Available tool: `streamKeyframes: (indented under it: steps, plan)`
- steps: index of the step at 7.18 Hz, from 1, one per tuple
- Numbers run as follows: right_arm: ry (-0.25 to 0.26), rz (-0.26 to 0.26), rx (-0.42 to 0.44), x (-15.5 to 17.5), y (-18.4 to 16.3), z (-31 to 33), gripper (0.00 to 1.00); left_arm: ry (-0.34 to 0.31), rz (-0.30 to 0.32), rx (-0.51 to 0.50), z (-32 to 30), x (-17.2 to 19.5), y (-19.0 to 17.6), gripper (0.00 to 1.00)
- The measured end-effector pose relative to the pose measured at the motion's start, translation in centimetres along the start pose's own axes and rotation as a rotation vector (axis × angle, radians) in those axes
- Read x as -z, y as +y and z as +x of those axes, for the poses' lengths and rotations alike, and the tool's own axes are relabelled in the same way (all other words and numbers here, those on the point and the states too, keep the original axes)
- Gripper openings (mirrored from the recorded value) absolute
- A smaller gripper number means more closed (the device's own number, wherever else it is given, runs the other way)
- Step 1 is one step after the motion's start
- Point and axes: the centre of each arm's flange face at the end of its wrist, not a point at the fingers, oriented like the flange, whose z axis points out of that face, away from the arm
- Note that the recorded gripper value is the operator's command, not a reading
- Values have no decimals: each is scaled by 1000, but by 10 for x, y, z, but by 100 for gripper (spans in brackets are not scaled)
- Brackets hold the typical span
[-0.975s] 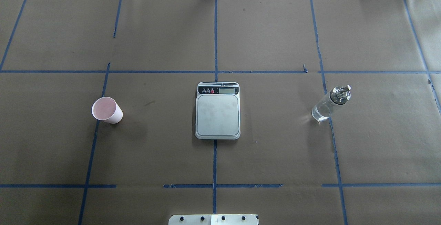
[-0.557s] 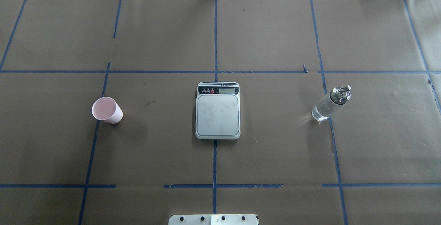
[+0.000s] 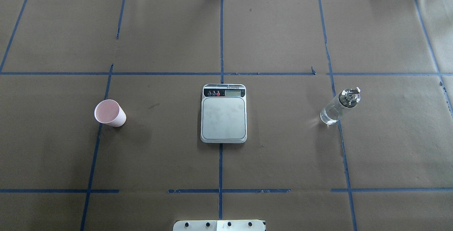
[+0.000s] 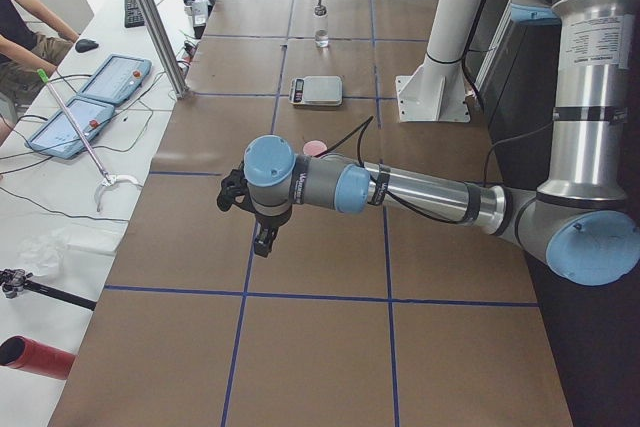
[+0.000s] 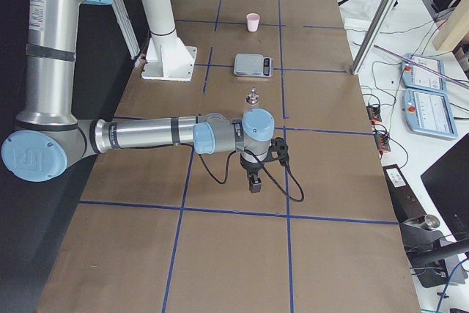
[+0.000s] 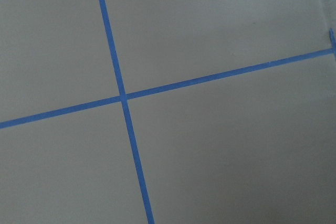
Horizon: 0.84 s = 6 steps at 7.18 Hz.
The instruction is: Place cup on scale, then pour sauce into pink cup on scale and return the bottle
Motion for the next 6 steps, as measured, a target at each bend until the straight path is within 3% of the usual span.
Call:
streamKeyframes:
  steps: [2, 4, 6]
  plan:
    - [-33, 9, 14, 0, -2, -5, 100, 39, 2, 27, 60, -33, -27, 100]
    - [-52, 26, 34, 1, -3, -9, 100, 73, -36, 115, 120, -64, -51, 100]
    - [-57, 27, 39, 0, -4, -11, 100, 63, -69, 138, 166, -92, -61, 100]
